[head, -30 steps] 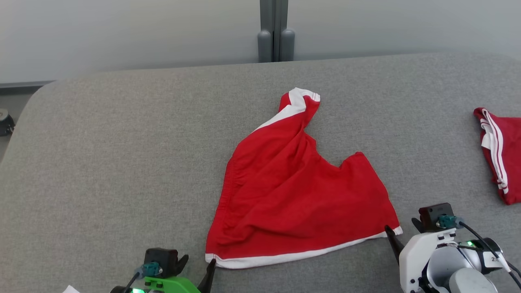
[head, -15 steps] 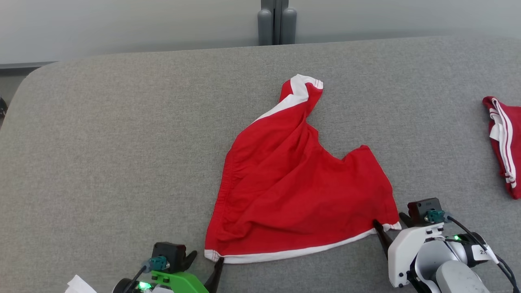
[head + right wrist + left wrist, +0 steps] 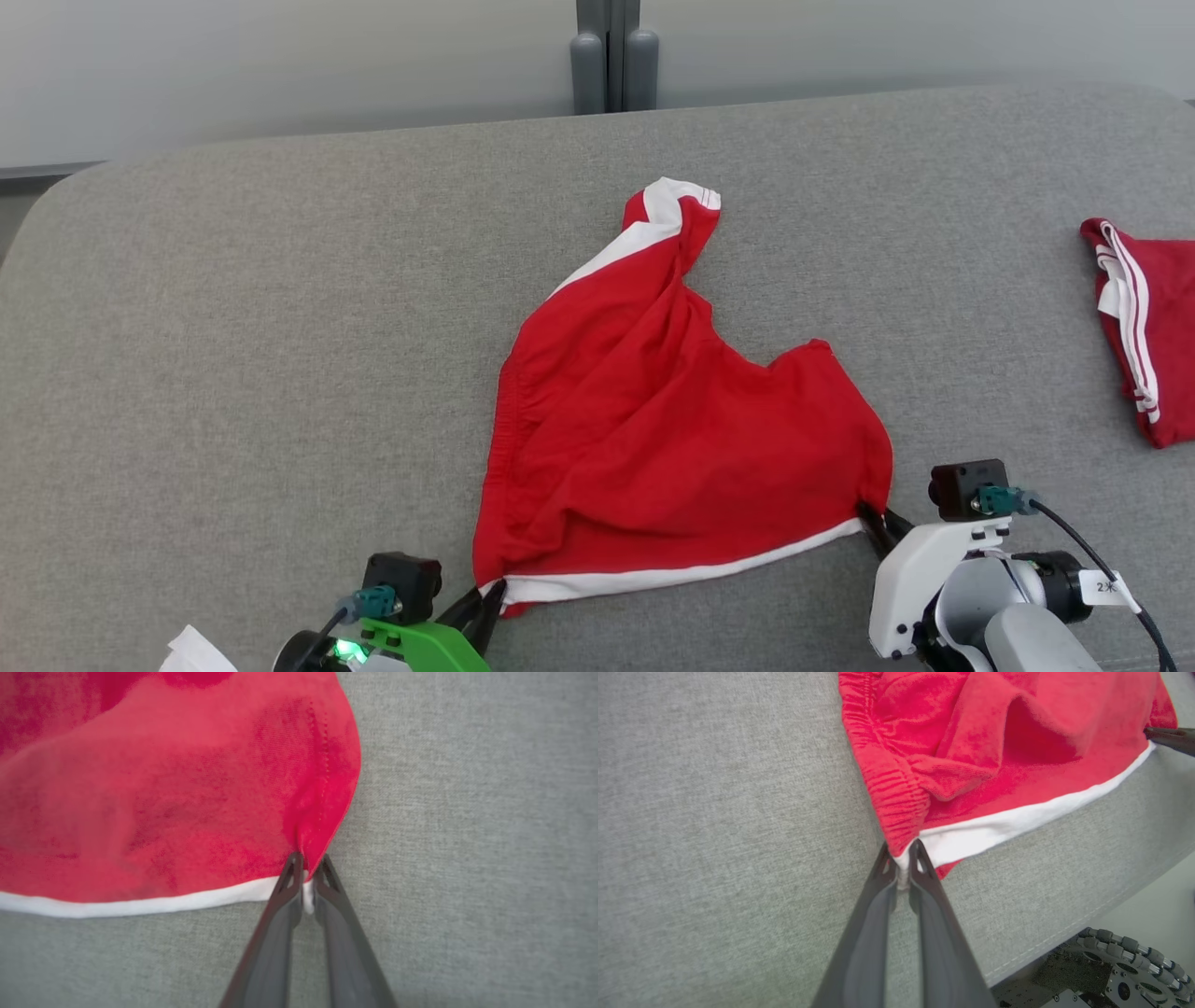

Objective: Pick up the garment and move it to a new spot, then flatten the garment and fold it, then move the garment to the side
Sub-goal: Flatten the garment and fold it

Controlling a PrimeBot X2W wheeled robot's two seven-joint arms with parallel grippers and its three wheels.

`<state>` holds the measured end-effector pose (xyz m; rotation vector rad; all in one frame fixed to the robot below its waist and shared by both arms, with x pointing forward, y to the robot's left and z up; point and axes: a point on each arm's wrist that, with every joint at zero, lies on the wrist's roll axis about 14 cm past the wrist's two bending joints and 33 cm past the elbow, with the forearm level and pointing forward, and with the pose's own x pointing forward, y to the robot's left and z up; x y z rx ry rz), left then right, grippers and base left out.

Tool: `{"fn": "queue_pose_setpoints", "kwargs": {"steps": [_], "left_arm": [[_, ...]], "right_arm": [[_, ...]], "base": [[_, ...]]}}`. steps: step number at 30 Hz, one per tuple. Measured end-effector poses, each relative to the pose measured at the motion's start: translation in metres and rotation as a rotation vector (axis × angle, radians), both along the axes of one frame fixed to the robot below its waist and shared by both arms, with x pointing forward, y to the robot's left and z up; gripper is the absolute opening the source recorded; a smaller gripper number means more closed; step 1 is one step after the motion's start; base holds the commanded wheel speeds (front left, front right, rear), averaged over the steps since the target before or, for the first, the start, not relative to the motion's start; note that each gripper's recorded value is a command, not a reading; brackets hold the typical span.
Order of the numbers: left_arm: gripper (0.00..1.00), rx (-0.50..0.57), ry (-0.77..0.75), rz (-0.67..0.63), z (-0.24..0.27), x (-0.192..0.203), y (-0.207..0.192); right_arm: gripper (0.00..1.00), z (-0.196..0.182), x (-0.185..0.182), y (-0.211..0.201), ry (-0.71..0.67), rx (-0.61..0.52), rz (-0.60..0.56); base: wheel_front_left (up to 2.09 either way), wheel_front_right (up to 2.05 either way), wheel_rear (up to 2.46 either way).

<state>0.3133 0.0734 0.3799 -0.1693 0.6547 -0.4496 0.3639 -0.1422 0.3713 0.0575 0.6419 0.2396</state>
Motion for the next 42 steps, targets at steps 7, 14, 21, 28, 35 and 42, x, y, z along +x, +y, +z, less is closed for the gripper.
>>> {"fn": "queue_pose_setpoints", "kwargs": {"steps": [7, 14, 21, 28, 35, 42], "left_arm": [[0.00, -0.173, -0.090, -0.021, 0.056, 0.005, -0.023], [0.00, -0.465, -0.315, -0.249, 0.201, -0.012, -0.064], [0.00, -0.642, -0.511, -0.450, 0.315, -0.026, -0.085], [0.00, -0.639, -0.550, -0.468, 0.355, 0.031, -0.091], [0.00, -0.552, -0.486, -0.304, 0.330, 0.158, -0.082], [0.00, -0.617, -0.573, -0.051, 0.316, 0.282, -0.068]], "right_arm": [[0.00, 0.084, 0.022, -0.010, -0.248, 0.326, -0.176], [0.00, 0.239, 0.010, -0.063, -0.650, 0.484, -0.215], [0.00, 0.355, -0.018, -0.077, -0.944, 0.527, -0.146], [0.00, 0.392, 0.023, -0.093, -0.987, 0.464, -0.168], [0.00, 0.373, 0.129, -0.083, -0.887, 0.428, -0.209], [0.00, 0.353, 0.227, -0.067, -0.921, 0.448, -0.260]], "base": [[0.00, 0.00, 0.00], [0.00, 0.00, 0.00], [0.00, 0.00, 0.00], [0.00, 0.00, 0.00], [0.00, 0.00, 0.00], [0.00, 0.00, 0.00]]}}
